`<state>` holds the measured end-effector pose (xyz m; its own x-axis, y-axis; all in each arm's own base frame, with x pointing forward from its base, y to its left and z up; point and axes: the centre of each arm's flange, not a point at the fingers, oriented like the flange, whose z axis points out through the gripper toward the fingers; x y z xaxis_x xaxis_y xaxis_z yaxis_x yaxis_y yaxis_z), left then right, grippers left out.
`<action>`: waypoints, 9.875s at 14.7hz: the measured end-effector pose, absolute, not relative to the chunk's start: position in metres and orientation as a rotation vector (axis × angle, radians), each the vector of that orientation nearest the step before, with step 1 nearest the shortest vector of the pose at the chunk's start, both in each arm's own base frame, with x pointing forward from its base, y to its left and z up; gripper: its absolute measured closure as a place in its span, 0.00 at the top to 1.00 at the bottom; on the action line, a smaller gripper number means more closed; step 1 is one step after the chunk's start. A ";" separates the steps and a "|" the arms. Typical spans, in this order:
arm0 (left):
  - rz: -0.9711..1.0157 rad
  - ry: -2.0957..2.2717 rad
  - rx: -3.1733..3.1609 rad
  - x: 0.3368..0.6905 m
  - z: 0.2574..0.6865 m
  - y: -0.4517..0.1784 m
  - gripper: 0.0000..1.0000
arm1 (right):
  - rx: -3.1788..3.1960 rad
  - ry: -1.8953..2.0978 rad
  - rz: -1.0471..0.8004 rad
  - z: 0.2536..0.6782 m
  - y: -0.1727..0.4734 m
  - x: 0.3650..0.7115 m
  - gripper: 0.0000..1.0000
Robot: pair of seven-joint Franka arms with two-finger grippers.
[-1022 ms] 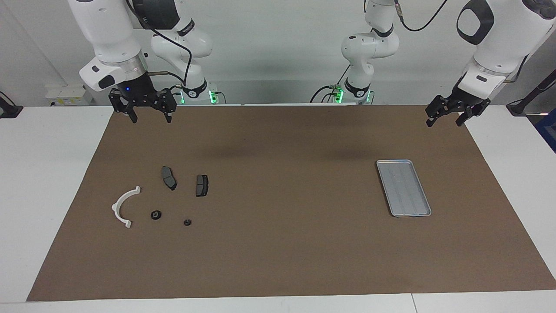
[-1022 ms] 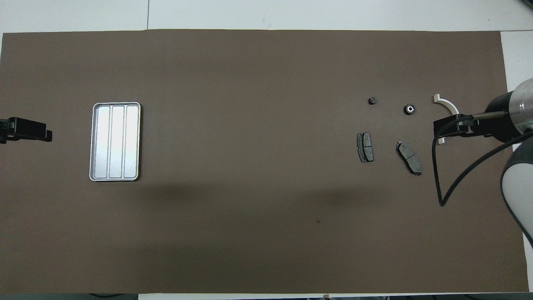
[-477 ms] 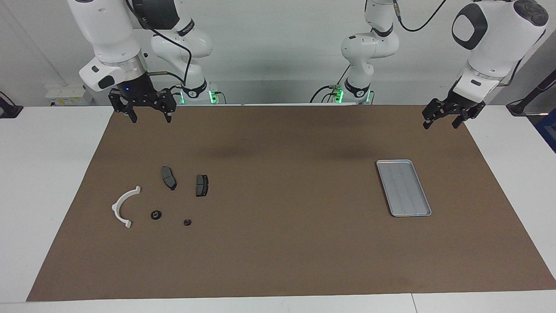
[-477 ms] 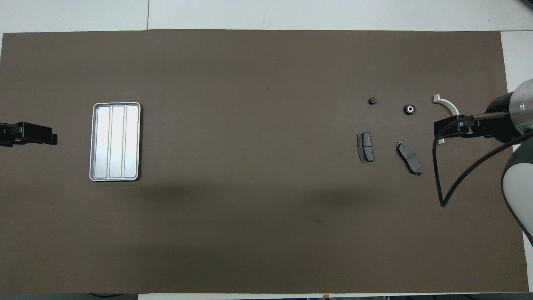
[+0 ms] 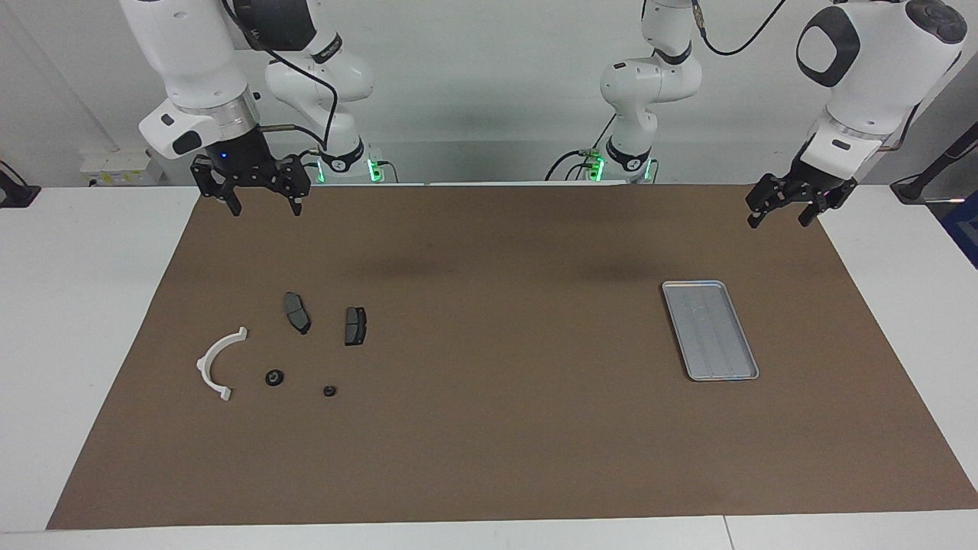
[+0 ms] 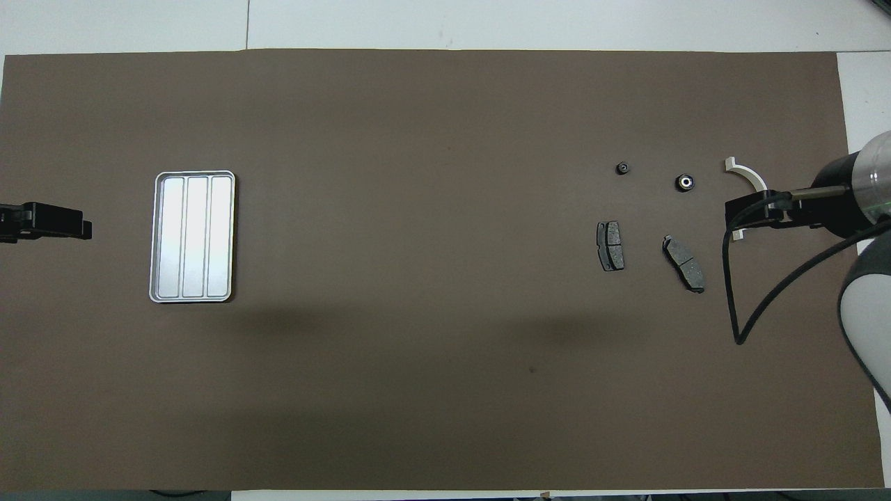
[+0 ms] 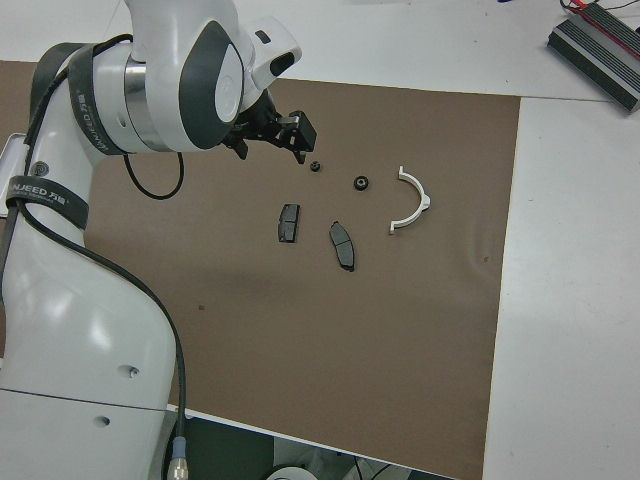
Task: Pick bearing gear from pile to tray
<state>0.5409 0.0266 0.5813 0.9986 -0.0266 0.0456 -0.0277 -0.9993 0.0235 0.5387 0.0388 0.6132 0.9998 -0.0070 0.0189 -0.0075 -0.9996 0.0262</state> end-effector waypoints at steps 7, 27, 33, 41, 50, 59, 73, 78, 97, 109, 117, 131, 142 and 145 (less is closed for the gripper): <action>0.130 -0.031 3.117 0.544 0.585 0.031 1.00 | 3.115 -0.029 0.022 0.611 0.033 0.539 1.00; 0.119 -0.029 3.117 0.545 0.571 0.025 1.00 | 3.129 -0.240 0.082 0.451 0.090 0.598 1.00; 0.115 -0.015 3.114 0.546 0.555 -0.006 1.00 | 3.118 -0.437 0.090 0.381 0.087 0.624 1.00; 0.126 -0.005 3.113 0.546 0.556 -0.005 1.00 | 3.113 -0.507 0.107 0.336 0.065 0.651 1.00; 0.139 0.019 3.112 0.547 0.555 -0.007 1.00 | 3.064 -0.604 0.094 0.290 0.072 0.689 1.00; 0.144 0.006 3.111 0.547 0.551 -0.014 1.00 | 3.041 -0.696 0.096 0.280 0.073 0.703 0.93; 0.154 0.052 3.108 0.548 0.544 -0.020 1.00 | 3.032 -0.719 0.042 0.288 0.072 0.705 0.27; 0.158 0.063 3.107 0.548 0.544 -0.017 1.00 | 3.032 -0.719 0.042 0.288 0.072 0.705 0.24; 0.193 0.072 3.103 0.550 0.536 -0.021 1.00 | 3.028 -0.683 -0.098 0.468 0.228 0.622 0.24; 0.190 0.084 3.102 0.549 0.534 -0.024 1.00 | 3.093 -0.784 -0.023 0.412 0.400 0.539 0.24; 0.183 0.082 3.102 0.549 0.532 -0.027 1.00 | 3.081 -0.675 0.101 0.331 0.439 0.535 0.24; 0.167 0.084 3.104 0.546 0.516 -0.027 1.00 | 3.103 -0.682 0.154 0.289 0.430 0.544 0.24; 0.167 0.084 3.104 0.546 0.511 -0.027 1.00 | 3.031 -0.743 0.163 0.361 0.374 0.599 1.00; 0.167 0.075 3.112 0.546 0.511 -0.028 1.00 | 3.033 -0.640 0.157 0.400 0.331 0.614 1.00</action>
<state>0.5458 -0.0281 0.5106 0.9931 0.0493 0.1062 0.0467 -0.9985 0.0271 0.6135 0.3305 0.4000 0.9098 -0.4010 0.1067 -0.4048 -0.9143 0.0156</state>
